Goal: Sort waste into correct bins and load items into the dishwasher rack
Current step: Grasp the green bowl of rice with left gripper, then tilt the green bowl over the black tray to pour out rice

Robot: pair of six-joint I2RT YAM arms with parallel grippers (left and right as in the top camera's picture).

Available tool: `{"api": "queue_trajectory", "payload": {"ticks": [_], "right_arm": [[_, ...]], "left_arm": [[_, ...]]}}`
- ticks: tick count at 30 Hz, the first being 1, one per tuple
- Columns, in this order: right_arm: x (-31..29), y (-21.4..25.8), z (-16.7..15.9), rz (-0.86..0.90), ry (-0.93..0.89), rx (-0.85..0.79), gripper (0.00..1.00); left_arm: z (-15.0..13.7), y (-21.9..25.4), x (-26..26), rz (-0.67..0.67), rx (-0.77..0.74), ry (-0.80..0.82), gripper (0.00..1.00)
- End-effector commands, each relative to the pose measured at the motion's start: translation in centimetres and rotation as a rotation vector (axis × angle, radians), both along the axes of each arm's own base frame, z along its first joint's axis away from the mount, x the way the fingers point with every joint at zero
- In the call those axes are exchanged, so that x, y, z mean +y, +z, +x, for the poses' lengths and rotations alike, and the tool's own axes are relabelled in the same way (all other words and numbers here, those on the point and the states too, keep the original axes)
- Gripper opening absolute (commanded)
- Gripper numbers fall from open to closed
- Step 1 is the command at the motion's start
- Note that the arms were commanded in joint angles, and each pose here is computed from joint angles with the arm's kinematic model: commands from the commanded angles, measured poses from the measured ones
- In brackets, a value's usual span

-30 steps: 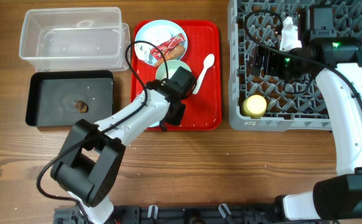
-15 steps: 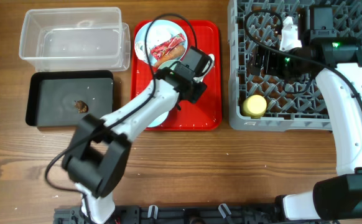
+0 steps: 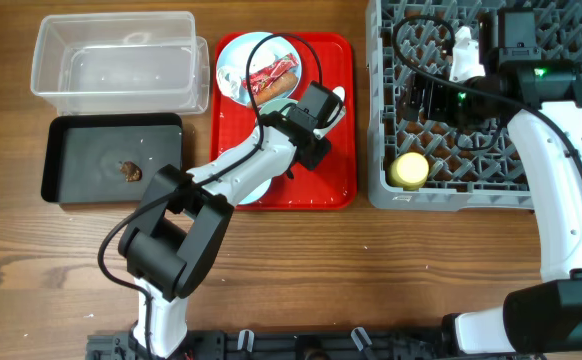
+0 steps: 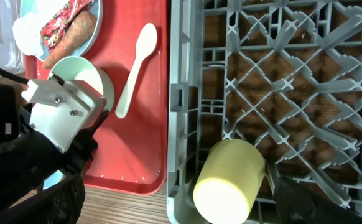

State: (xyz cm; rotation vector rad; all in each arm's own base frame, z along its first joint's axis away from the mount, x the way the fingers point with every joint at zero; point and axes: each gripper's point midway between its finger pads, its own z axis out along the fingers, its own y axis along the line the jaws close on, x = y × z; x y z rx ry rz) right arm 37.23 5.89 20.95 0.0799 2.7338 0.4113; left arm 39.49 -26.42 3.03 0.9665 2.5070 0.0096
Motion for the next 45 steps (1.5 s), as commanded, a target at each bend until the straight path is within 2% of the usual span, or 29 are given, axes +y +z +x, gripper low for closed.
{"api": "queue_trajectory", "payload": {"ticks": [1, 4, 9, 14, 21, 24, 33, 35, 40, 45], "right_arm": [[0.3, 0.8, 0.3, 0.002, 0.026, -0.03, 0.99], [0.3, 0.8, 0.3, 0.002, 0.026, -0.03, 0.99], [0.3, 0.8, 0.3, -0.005, 0.042, -0.035, 0.98], [0.3, 0.7, 0.1, -0.007, 0.046, -0.03, 0.98], [0.3, 0.7, 0.0, -0.007, 0.047, -0.026, 0.98], [0.3, 0.7, 0.1, -0.007, 0.046, -0.027, 0.99], [0.3, 0.5, -0.2, -0.007, 0.046, -0.013, 0.98], [0.3, 0.5, -0.3, -0.007, 0.046, -0.009, 0.98], [0.3, 0.4, -0.5, -0.007, 0.047, -0.001, 0.98], [0.3, 0.4, -0.5, -0.008, 0.048, 0.001, 0.98]], "left_arm": [[0.0, 0.2, -0.3, -0.018, 0.004, 0.006, 0.04], [0.3, 1.8, -0.4, -0.075, -0.01, 0.083, 0.04], [0.9, 10.2, 0.8, -0.239, -0.105, 0.229, 0.04], [0.9, 16.4, 5.9, -0.348, -0.144, 0.377, 0.04], [0.0, 15.1, 17.2, -0.445, 0.09, 0.637, 0.04], [-0.3, 15.0, 22.0, -0.542, 0.157, 0.742, 0.04], [-0.3, 13.9, 29.0, -1.003, 0.275, 0.726, 0.04], [0.0, 14.2, 30.3, -1.158, 0.284, 0.678, 0.04], [0.1, 14.0, 32.6, -1.378, 0.318, 0.677, 0.04], [-0.3, 17.2, 33.8, -1.637, 0.307, 0.574, 0.04]]}}
